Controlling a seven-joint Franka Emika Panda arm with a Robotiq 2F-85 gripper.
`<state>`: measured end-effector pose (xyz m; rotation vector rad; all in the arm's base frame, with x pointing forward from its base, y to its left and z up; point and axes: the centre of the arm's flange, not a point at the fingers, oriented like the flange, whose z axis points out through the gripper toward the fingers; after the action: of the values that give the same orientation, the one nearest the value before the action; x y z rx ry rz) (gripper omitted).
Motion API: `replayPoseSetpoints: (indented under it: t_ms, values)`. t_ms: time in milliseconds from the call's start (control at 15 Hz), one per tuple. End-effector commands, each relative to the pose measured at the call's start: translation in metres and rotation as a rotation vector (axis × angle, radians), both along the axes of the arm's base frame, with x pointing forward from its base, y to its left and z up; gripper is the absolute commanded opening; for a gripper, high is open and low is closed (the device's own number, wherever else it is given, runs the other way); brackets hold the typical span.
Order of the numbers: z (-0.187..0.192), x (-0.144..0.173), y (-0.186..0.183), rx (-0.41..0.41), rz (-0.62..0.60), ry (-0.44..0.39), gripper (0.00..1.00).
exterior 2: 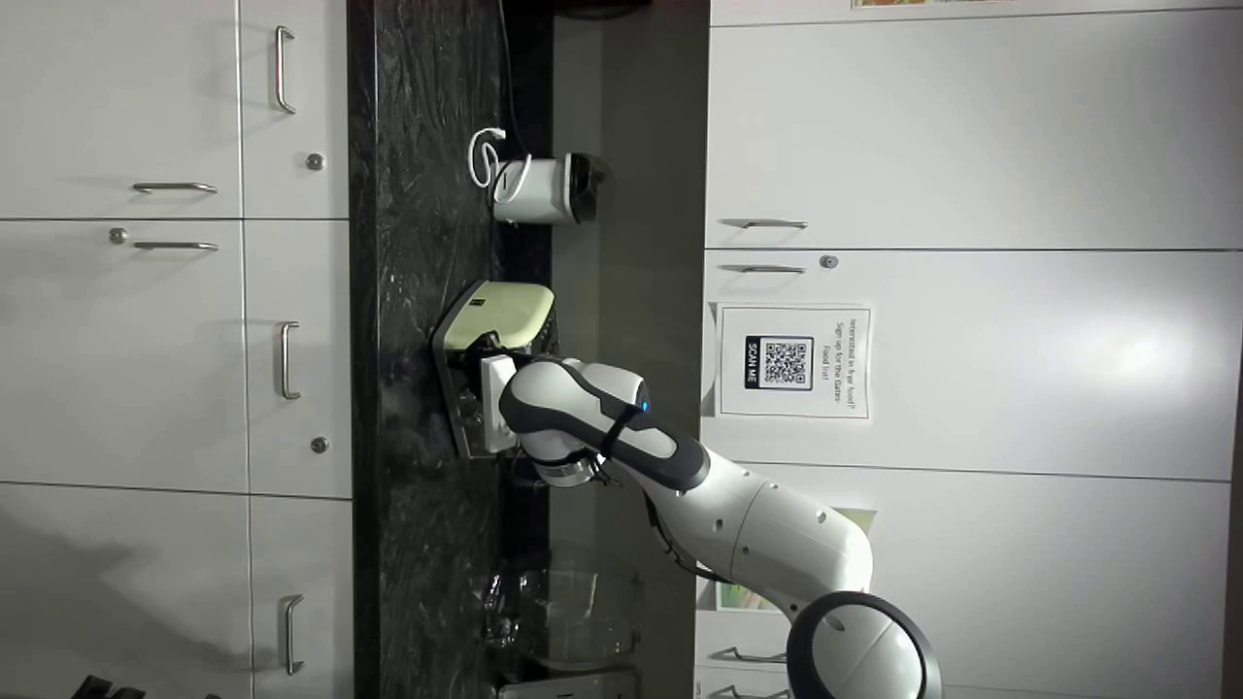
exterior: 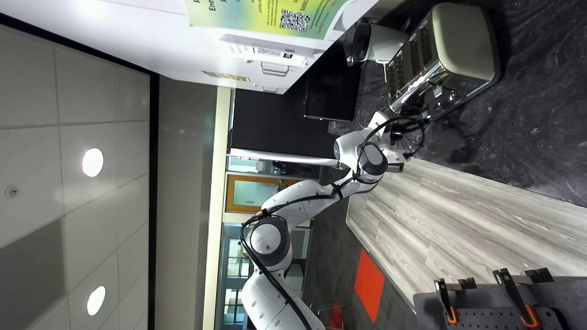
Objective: Turn off the left side of the toaster
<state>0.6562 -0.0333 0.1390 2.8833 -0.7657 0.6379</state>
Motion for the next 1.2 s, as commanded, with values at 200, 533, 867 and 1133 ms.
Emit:
replayPoseSetpoints:
  t_ms: [200,533,867,1133]
  values:
    - [0.010,-0.004,0.001,0.024,-0.061,0.038,0.00]
    - [0.011,-0.003,-0.006,0.025,-0.060,0.044,0.00]
    - [0.006,0.007,-0.014,0.034,-0.050,-0.004,0.00]
    - [0.006,0.007,-0.015,0.043,-0.044,-0.023,0.00]
